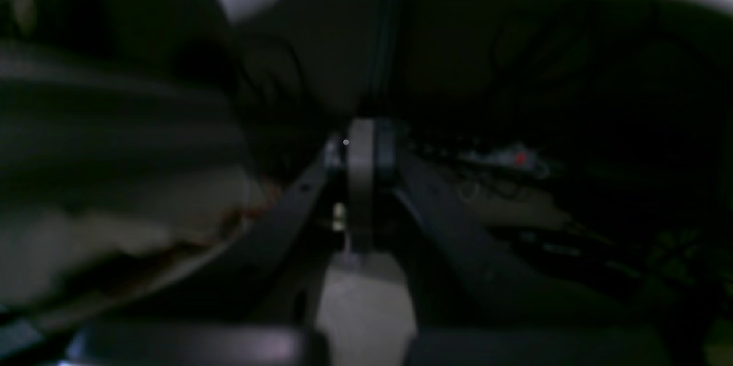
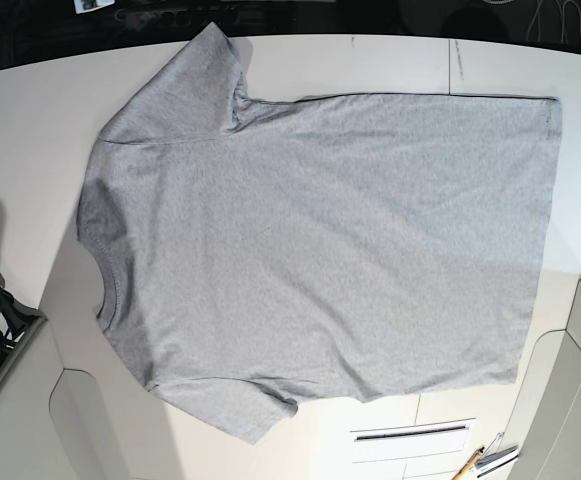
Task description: Fold the T-shirt properly
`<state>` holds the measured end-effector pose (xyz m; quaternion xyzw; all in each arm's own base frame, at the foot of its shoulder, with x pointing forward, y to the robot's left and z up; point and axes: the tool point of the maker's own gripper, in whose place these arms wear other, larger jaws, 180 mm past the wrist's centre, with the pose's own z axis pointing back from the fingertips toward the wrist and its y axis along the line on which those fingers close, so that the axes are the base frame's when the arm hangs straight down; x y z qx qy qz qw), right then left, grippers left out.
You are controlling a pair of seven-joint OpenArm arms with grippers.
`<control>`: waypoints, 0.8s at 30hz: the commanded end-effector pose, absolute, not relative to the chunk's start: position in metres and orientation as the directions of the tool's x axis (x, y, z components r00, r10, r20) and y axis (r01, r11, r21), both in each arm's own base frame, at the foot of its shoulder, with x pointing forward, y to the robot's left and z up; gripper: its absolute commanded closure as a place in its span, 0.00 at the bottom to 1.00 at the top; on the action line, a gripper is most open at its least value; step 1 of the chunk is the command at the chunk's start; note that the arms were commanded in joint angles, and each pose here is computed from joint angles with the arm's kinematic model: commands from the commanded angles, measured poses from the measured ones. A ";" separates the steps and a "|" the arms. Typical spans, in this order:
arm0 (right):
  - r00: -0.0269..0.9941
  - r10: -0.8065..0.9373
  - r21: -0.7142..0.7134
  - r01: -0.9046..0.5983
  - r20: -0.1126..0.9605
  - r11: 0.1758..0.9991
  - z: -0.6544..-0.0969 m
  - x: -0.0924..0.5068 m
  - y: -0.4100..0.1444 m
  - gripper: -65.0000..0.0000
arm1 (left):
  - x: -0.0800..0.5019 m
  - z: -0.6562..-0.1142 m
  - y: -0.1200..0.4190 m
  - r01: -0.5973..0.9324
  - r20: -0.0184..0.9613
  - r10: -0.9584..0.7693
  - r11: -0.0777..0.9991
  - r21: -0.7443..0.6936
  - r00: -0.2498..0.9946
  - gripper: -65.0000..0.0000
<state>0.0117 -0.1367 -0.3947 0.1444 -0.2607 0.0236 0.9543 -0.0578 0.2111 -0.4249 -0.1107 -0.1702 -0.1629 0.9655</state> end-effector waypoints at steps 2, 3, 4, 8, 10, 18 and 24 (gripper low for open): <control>0.843 -0.093 0.336 -0.107 0.530 0.936 -0.371 0.027 -0.130 1.00 | -0.044 -0.400 0.198 0.354 0.390 -0.241 0.902 -0.248 0.889 1.00; 0.829 -0.124 0.356 -0.095 0.546 0.929 -0.362 0.036 -0.130 1.00 | -0.038 -0.390 0.193 0.345 0.395 -0.217 0.892 -0.291 0.893 1.00; 0.810 -0.155 0.370 -0.081 0.565 0.926 -0.355 0.045 -0.132 1.00 | -0.030 -0.380 0.188 0.343 0.404 -0.199 0.881 -0.325 0.893 1.00; 0.731 -0.316 0.450 0.013 0.605 0.893 -0.335 0.075 -0.146 1.00 | -0.003 -0.348 0.184 0.335 0.446 -0.136 0.851 -0.405 0.884 1.00; 0.696 -0.401 0.509 0.059 0.596 0.859 -0.329 0.091 -0.153 1.00 | 0.011 -0.338 0.193 0.314 0.479 -0.094 0.860 -0.402 0.873 1.00; 0.455 -0.631 0.627 0.184 0.628 0.757 -0.321 0.148 -0.203 1.00 | 0.052 -0.324 0.215 0.268 0.575 -0.019 0.897 -0.352 0.818 1.00; 0.402 -0.676 0.591 0.329 0.618 0.736 -0.356 0.161 -0.230 0.79 | 0.070 -0.322 0.214 0.284 0.609 -0.016 0.894 -0.347 0.793 1.00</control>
